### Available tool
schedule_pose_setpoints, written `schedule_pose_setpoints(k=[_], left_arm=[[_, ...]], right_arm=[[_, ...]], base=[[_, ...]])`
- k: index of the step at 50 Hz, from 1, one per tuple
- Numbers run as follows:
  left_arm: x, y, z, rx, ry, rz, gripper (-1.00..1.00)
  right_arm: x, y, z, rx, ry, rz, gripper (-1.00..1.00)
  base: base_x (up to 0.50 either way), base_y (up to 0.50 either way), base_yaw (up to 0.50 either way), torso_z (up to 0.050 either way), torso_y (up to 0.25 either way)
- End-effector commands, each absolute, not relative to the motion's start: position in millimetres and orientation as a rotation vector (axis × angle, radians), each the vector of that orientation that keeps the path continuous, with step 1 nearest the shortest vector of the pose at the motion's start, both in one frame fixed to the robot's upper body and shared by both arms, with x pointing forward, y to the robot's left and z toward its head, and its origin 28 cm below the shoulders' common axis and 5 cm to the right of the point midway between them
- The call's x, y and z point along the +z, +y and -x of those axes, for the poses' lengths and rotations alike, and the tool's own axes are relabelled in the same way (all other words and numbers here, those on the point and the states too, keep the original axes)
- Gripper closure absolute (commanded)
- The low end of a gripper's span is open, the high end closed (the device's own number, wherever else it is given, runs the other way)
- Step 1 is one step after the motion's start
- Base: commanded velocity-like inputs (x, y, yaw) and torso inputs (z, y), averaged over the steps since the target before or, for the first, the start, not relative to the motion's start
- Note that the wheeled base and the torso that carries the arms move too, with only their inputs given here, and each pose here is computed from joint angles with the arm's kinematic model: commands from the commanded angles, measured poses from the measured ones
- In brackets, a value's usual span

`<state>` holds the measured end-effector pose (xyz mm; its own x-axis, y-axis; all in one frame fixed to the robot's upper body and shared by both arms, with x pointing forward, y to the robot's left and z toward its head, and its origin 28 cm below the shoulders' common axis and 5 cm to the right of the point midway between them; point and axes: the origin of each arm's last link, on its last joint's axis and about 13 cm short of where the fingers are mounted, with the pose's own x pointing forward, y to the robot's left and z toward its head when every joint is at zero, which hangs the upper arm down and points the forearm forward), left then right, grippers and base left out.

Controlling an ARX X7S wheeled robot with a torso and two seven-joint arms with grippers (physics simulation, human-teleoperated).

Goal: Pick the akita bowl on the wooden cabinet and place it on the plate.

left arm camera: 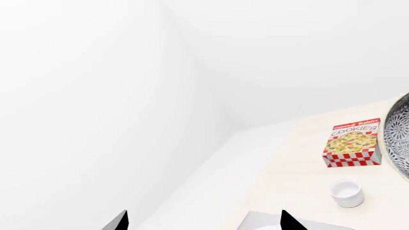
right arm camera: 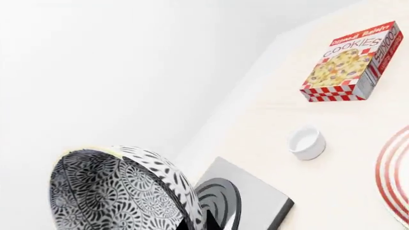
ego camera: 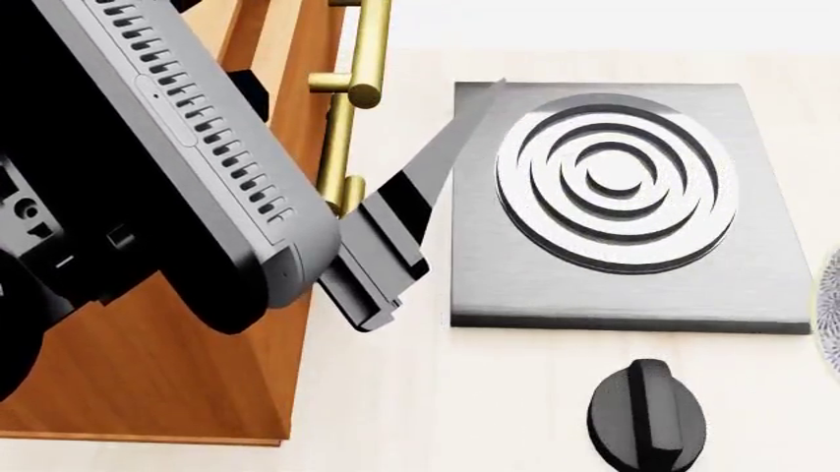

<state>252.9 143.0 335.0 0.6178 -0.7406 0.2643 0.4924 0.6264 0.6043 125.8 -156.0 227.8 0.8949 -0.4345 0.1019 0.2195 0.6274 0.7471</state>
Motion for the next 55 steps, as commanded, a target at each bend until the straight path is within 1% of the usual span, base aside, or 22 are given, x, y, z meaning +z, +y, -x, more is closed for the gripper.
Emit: schedule_pose_setpoints(k=[1, 3, 6, 14, 16, 24, 29, 34, 55], left_arm=[[335, 143, -253, -0.748, -0.530, -0.511, -1.00], [335, 143, -253, -0.748, -0.529, -0.512, -1.00], [334, 143, -254, -0.746, -0.528, -0.511, -1.00], [332, 144, -254, -0.742, -0.527, -0.508, -1.00], [332, 144, -253, -0.743, -0.531, -0.496, -1.00], [331, 147, -250, -0.740, -0.541, -0.482, -1.00], [330, 151, -250, -0.729, -0.541, -0.468, -1.00], [327, 151, -252, -0.729, -0.539, -0.454, -1.00], [325, 151, -252, -0.731, -0.535, -0.443, -1.00]], right_arm=[[228, -164, -123, -0.266, -0.336, -0.983, 1.00], [226, -167, -121, -0.328, -0.369, -1.024, 1.00], [224, -173, -116, -0.334, -0.406, -1.108, 1.00], [220, -177, -113, -0.384, -0.410, -1.162, 1.00], [221, -181, -111, -0.427, -0.413, -1.178, 1.00], [232, -191, -113, -0.444, -0.427, -1.243, 1.00], [232, -190, -115, -0.495, -0.428, -1.222, 1.00], [234, -192, -125, -0.558, -0.410, -1.156, 1.00], [227, -210, -158, -0.670, -0.297, -1.015, 1.00]], base=[[0.00, 0.00, 0.00, 0.000, 0.000], [0.00, 0.00, 0.00, 0.000, 0.000], [0.00, 0.00, 0.00, 0.000, 0.003], [0.00, 0.00, 0.00, 0.000, 0.000], [0.00, 0.00, 0.00, 0.000, 0.000], [0.00, 0.00, 0.00, 0.000, 0.000], [0.00, 0.00, 0.00, 0.000, 0.000], [0.00, 0.00, 0.00, 0.000, 0.000], [0.00, 0.00, 0.00, 0.000, 0.000]])
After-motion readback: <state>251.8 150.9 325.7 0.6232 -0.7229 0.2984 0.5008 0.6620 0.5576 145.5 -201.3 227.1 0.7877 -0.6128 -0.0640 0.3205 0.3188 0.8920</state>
